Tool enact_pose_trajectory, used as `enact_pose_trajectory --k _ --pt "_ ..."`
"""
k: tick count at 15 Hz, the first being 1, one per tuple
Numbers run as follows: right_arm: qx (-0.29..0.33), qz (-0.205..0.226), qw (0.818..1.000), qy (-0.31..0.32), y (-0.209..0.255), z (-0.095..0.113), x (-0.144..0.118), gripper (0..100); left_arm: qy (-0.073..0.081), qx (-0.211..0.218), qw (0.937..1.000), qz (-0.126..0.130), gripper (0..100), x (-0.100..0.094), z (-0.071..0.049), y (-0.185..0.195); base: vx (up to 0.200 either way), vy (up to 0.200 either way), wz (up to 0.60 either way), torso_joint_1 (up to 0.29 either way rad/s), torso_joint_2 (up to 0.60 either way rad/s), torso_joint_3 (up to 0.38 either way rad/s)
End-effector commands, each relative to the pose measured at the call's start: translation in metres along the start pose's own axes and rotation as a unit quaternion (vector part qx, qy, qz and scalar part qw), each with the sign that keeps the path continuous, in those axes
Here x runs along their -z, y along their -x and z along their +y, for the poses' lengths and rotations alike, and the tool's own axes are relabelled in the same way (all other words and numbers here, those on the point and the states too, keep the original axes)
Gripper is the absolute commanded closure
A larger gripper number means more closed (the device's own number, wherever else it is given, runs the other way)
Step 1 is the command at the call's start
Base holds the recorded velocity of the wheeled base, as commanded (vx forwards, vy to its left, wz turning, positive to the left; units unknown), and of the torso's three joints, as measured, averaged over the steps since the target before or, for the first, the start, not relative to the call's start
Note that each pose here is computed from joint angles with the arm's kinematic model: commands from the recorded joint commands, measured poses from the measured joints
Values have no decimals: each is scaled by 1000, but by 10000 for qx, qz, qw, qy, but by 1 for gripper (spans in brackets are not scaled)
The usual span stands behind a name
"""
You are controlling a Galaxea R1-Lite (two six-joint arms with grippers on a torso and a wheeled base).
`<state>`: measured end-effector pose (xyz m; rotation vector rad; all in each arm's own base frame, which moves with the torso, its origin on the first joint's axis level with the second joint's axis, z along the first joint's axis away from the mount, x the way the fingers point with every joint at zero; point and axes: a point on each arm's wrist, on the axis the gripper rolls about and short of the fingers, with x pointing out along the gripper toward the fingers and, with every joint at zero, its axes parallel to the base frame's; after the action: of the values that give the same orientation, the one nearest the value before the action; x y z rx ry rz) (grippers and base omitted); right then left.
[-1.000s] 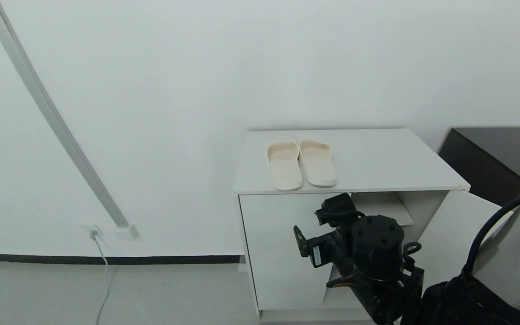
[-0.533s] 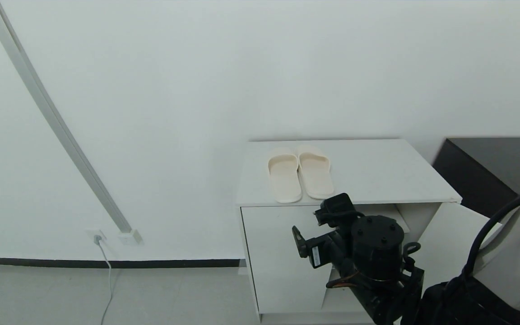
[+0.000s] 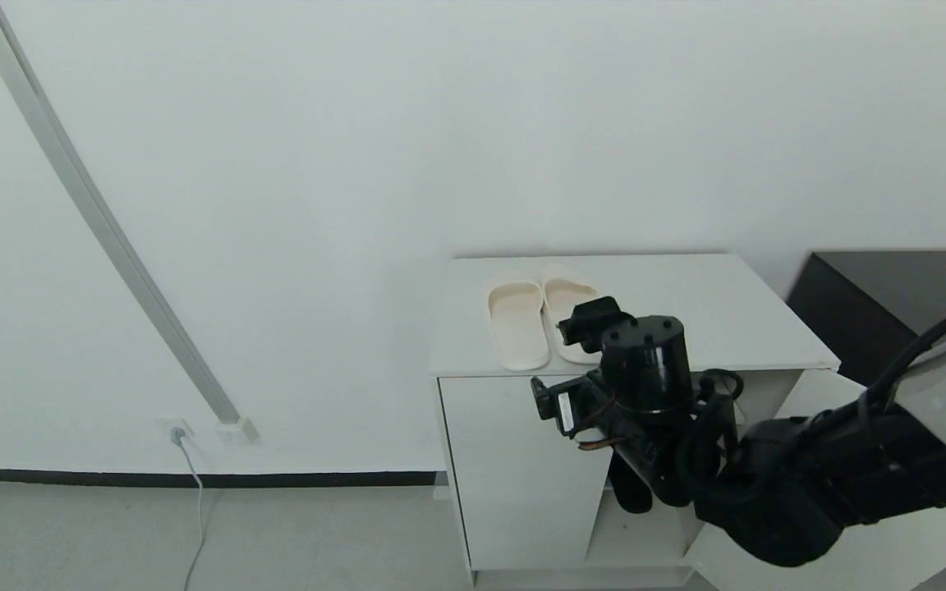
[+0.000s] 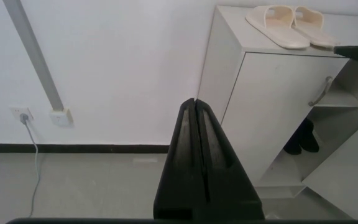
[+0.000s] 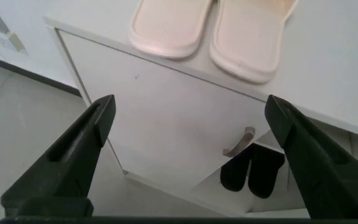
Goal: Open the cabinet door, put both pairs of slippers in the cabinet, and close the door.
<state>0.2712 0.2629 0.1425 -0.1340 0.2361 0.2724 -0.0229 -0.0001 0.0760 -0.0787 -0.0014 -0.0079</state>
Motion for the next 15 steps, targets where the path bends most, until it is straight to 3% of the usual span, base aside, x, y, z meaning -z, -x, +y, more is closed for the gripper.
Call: enact_pose_trajectory --k 1,5,11,15 --pt "20 -265 9986 -467 7 -6 -43 0 13 -2 10000 8 100 0 0 0 0 0 0 0 0 0" --pt "77 -12 9974 -716 0 -2 -29 0 21 -2 10000 8 100 0 0 0 0 0 0 0 0 0" --pt "68 43 9973 -725 -13 4 -5 0 21 -2 10000 8 100 0 0 0 200 0 0 4 2 -2" --pt "20 -179 9967 -793 -33 14 18 0 28 -9 10000 8 100 0 0 0 150 0 0 1 3 -1"
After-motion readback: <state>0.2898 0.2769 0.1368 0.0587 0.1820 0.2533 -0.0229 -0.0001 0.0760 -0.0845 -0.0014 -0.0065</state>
